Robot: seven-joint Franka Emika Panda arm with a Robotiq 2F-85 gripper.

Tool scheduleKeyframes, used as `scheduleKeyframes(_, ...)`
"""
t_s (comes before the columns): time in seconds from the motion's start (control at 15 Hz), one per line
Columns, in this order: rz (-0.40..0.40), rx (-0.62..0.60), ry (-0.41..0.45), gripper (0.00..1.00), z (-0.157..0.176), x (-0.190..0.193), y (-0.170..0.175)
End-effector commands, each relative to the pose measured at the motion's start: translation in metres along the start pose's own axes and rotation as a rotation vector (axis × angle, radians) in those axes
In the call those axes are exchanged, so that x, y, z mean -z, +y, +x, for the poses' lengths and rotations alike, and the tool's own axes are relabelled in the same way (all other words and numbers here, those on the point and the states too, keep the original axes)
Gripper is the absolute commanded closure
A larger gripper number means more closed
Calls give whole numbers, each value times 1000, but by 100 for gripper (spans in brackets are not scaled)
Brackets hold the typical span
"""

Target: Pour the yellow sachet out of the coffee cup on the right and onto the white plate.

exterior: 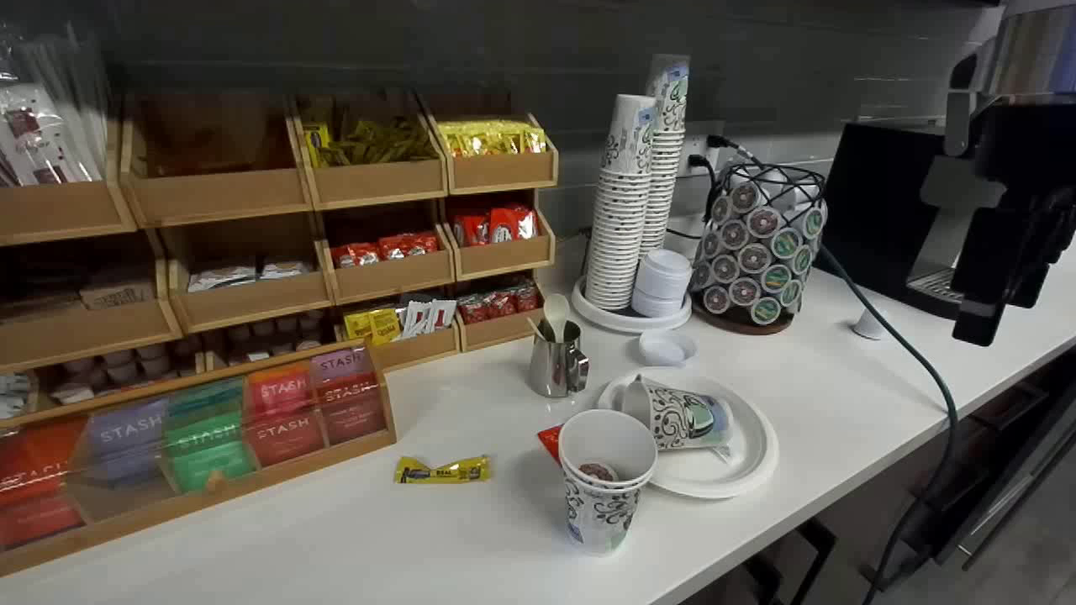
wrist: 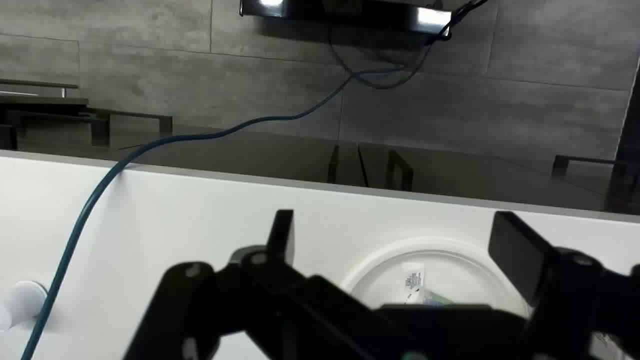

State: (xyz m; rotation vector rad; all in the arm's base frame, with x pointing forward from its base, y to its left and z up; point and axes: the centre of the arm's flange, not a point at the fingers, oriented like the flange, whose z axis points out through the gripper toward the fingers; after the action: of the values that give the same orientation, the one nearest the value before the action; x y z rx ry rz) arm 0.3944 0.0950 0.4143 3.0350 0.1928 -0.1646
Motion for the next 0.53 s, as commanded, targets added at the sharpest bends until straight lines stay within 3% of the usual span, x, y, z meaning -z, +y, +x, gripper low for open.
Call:
scheduleKeyframes(0.0,0,0,0,0,0,0,0)
scheduleKeyframes(0.27,0,0,0,0,0,0,0)
scheduleKeyframes(0.47,-12,-118,7,0,17,3,-48)
